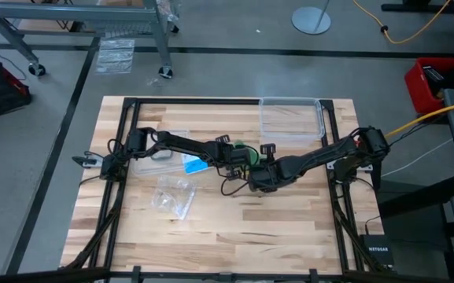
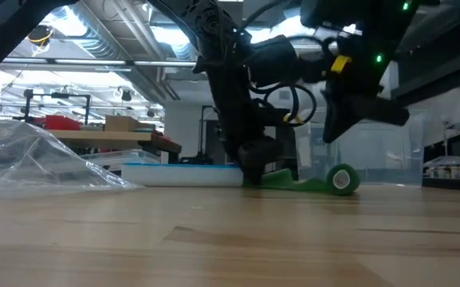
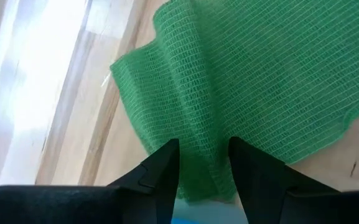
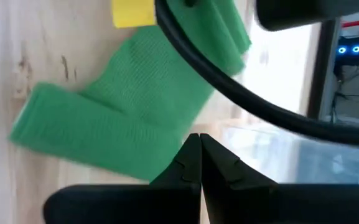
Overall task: Roll bandage
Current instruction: Roll the green bandage
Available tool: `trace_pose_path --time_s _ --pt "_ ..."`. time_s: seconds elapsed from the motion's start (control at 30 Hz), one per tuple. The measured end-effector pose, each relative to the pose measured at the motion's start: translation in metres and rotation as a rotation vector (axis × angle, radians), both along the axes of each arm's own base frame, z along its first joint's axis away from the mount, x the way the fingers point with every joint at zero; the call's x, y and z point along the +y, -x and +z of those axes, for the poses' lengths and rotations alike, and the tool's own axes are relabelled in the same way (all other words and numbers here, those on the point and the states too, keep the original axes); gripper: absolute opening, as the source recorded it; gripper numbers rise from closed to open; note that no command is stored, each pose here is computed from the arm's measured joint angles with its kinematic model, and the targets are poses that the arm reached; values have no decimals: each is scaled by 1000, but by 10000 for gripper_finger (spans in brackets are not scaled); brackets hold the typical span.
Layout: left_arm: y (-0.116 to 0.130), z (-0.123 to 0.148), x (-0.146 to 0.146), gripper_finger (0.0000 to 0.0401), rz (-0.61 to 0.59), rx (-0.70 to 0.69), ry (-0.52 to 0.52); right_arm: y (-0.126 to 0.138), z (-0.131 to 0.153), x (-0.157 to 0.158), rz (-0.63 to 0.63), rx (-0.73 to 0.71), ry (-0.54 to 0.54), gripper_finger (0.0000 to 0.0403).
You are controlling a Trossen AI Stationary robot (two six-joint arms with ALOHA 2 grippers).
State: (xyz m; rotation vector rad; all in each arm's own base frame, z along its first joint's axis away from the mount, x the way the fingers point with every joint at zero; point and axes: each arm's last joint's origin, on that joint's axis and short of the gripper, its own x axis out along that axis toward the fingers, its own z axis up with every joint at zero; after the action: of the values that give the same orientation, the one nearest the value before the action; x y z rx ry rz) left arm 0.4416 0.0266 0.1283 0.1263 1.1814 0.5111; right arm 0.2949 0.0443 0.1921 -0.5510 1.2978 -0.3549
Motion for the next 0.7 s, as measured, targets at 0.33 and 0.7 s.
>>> trace_pose_path --time_s 0.33,0.7 --pt "2 14 1 136 2 -23 -2 7 39 20 -6 17 9 1" --pt "0 18 -6 136 -23 -49 -11 36 34 49 -48 137 -28 1"
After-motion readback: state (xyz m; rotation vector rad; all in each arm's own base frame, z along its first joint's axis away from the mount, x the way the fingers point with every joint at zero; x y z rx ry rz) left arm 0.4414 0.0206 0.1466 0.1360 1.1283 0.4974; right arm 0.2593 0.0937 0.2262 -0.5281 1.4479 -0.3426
